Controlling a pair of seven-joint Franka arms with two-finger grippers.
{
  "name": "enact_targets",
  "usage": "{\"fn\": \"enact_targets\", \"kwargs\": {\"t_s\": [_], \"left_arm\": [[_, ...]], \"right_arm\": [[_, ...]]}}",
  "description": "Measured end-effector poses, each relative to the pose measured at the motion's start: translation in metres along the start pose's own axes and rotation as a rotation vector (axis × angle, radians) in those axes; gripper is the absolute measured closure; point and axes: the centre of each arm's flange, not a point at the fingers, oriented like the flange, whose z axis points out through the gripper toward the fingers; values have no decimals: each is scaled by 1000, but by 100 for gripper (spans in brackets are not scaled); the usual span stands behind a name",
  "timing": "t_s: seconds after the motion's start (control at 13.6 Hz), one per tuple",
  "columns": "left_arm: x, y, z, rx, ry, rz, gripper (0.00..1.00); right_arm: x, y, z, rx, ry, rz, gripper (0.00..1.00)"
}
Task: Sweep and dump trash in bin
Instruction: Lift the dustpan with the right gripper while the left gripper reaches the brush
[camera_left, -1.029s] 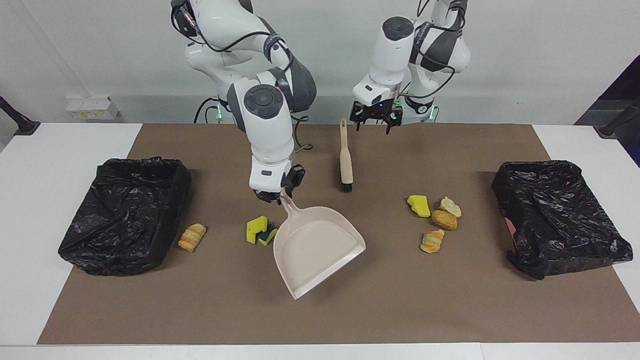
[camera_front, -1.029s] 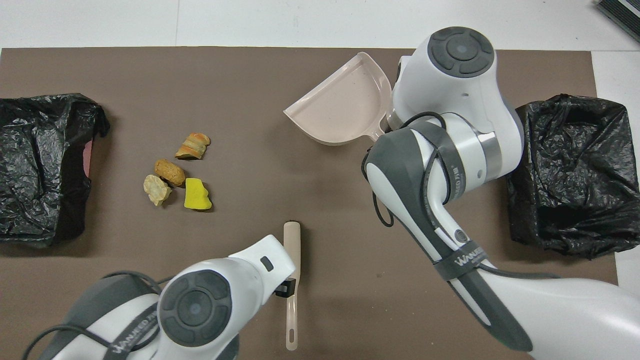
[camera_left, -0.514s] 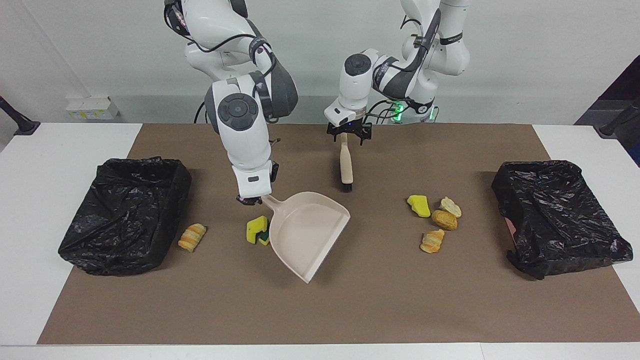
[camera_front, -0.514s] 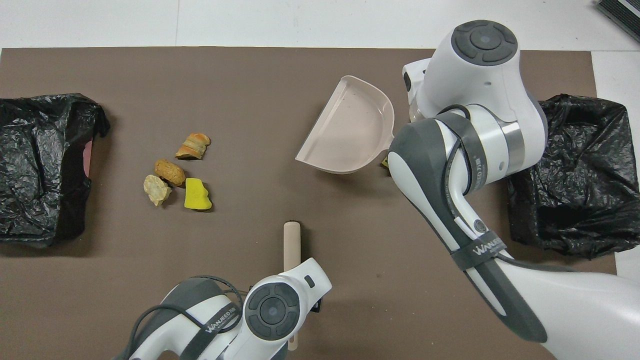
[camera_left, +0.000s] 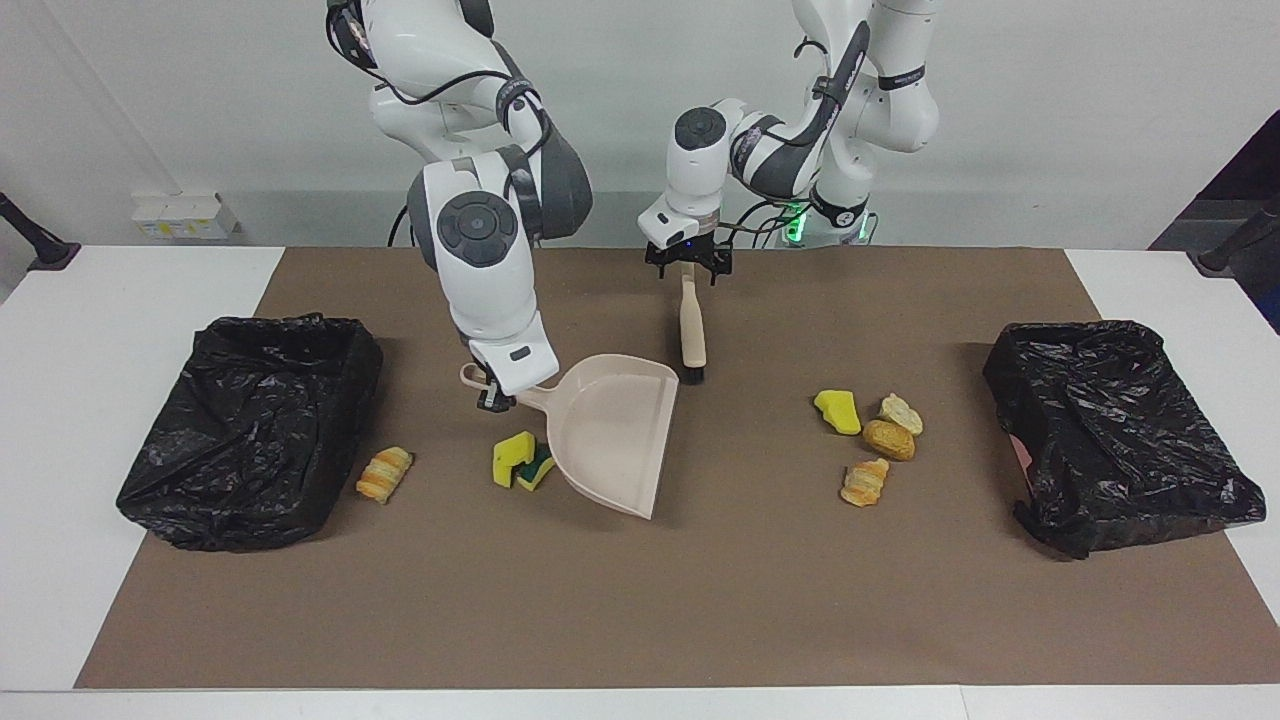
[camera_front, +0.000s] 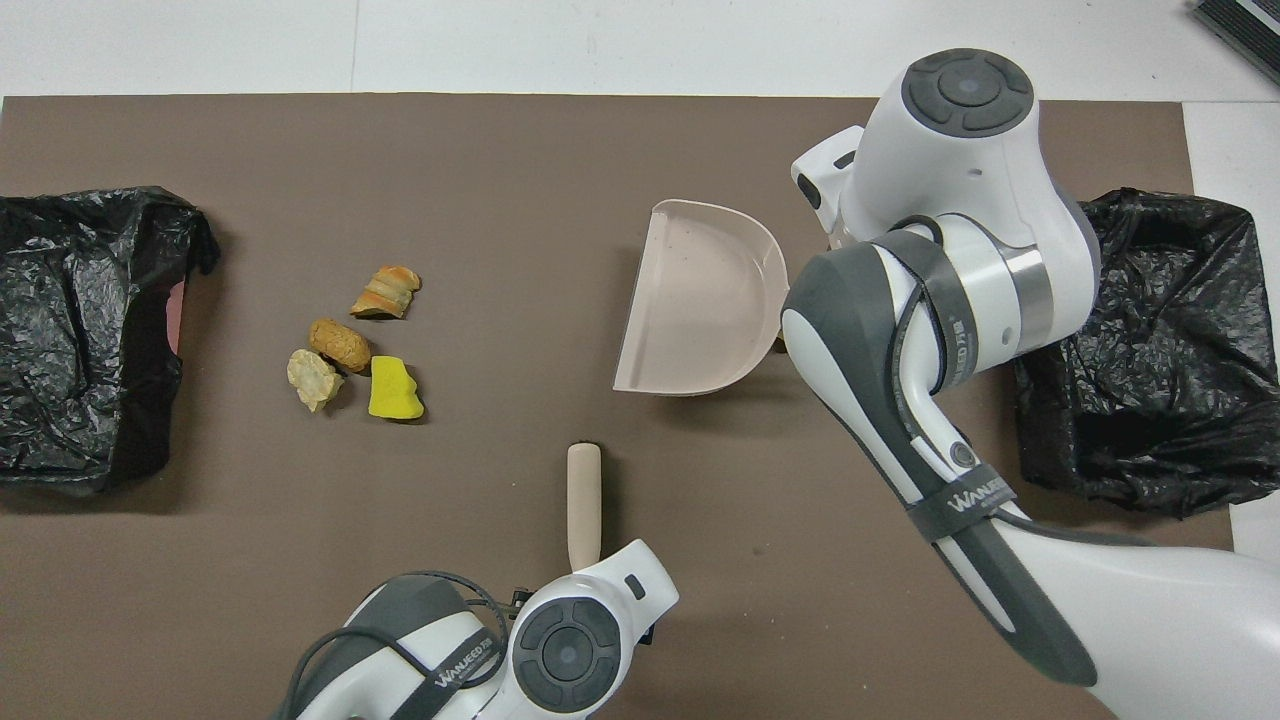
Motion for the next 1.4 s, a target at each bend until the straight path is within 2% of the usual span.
{"fn": "enact_targets", "kwargs": {"t_s": [0.37,0.44,0.81,1.1,1.4], "left_arm": [[-3,-3,6,8,-10,-12,0],[-3,-3,7,9,-11,-13,8],[-2,-4,6,7,-10,-15,74],[12,-12,-8,-1,-10,-46,74],[49,-69,-54,23,-90,-178,74]], "right_arm": [[-1,-4,4,-11,-15,-25,69],[0,-5,5,-15,-20,-34,69],[1,-5,7,-35,-28,-67,69],[12,-9,19,-54,-18,-86,69],[24,-16,37,-77,-4,-111,69]]}}
